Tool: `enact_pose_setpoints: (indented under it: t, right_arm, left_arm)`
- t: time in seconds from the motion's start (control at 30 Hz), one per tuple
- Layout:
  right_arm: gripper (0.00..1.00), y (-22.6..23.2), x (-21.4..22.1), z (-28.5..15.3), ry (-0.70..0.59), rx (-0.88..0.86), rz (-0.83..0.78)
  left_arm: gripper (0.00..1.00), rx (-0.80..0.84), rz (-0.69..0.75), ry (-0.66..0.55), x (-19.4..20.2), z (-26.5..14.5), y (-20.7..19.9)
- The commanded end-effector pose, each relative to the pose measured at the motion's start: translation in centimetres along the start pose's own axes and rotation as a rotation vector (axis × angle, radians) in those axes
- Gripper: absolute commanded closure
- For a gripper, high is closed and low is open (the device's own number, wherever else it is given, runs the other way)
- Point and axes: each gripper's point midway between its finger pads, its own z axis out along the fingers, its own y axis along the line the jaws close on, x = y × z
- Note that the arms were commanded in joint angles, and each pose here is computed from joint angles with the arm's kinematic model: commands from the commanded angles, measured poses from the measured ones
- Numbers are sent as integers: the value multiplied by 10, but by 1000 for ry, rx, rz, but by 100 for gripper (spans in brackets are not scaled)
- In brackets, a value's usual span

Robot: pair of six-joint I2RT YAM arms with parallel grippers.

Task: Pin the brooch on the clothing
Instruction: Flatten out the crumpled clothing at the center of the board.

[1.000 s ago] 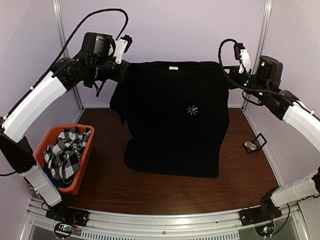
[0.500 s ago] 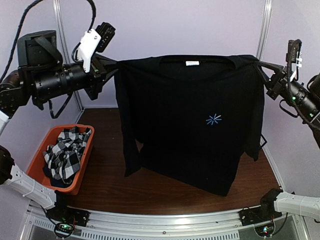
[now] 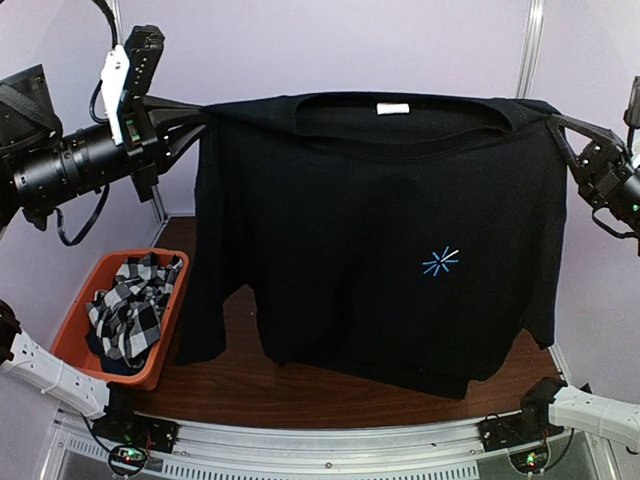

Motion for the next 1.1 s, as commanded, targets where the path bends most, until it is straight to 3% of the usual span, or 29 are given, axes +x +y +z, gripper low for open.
enact_pose_setpoints:
  t: [0.0,0.07,0.17,0.3,0.43,0.53,0.77,0.93,1.07]
  right_arm:
    - [100,-56,22,12,36,269,24]
    - [100,-85,50,16,88,397,27]
    - [100,-126,105,25,210,563,13]
    - [100,-153,179,39,355,629,33]
    - [100,-177,229,28,429,748,27]
    - [100,-195,256,19,488,845,-15]
    - [100,-227,288,29,553,957,-108]
    - [100,-252,325,40,647,1040,-173]
    - [100,-270,358,47,708,1090,-211]
  left_arm:
    - [100,-417,-34,29,2,-3,66]
    - [100,-621,-31,98,20,-10,91]
    - [100,-750,-28,204,56,-6,109]
    - [100,-747,-137,406,148,25,121]
    - [100,-714,-175,624,257,65,107]
    - [100,-688,-174,719,313,98,98]
    - [100,-684,-88,730,343,163,115]
    - [98,-771,-14,794,365,185,144]
    - [96,-807,36,889,407,193,161]
